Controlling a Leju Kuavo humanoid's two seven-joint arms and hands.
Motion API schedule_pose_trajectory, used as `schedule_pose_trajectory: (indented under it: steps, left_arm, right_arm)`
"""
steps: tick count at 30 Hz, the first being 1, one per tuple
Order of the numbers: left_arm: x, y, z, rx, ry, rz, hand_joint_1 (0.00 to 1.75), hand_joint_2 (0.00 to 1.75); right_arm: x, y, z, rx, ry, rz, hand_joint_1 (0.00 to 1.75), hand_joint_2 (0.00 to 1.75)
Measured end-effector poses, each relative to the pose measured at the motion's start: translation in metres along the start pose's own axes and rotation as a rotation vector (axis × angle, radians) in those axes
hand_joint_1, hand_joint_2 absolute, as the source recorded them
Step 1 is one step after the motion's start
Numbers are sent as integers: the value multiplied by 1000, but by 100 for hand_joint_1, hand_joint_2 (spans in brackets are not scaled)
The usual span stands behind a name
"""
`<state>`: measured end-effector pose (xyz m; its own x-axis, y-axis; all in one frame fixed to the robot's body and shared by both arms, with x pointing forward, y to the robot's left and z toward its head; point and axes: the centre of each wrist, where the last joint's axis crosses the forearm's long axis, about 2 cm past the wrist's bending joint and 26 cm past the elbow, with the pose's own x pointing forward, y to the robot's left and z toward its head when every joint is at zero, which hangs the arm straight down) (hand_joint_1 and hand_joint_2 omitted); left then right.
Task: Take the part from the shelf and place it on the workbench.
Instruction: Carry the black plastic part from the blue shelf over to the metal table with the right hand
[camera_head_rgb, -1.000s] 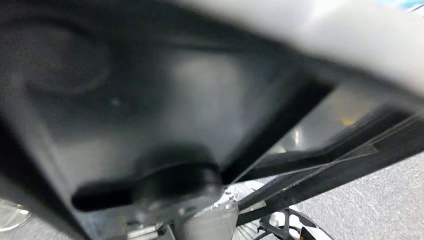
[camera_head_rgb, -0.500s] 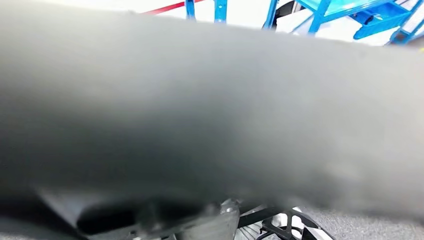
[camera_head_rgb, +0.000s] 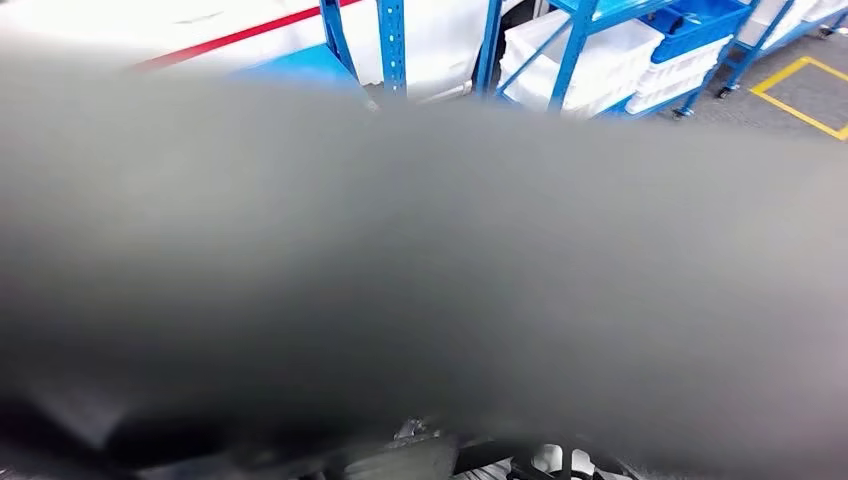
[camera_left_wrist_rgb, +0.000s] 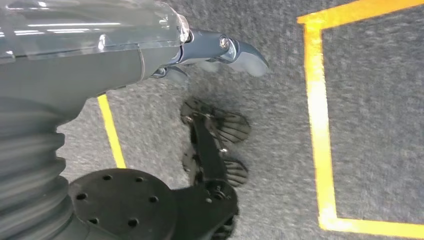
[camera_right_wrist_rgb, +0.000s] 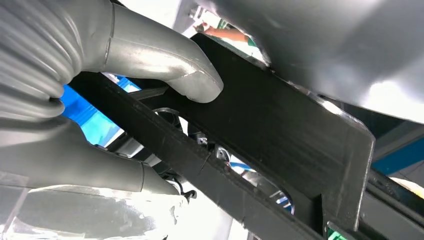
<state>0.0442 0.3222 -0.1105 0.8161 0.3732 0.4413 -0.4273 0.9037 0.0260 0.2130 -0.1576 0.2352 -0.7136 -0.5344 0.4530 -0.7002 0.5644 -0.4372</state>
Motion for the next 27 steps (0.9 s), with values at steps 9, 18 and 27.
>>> schedule_pose_trajectory:
  steps: [9, 18, 27]
  left_arm:
    - [-1, 4, 0, 40, 60, -6, 0, 175]
    - [-7, 0, 3, 119, 149, -38, 0, 175]
    - [-18, 9, 7, 183, 193, -36, 0, 175]
  right_arm:
    - [2, 6, -2, -5, -9, -21, 166, 175]
    - [4, 4, 2, 2, -18, -107, 166, 175]
    - [-2, 5, -1, -13, -33, -148, 166, 175]
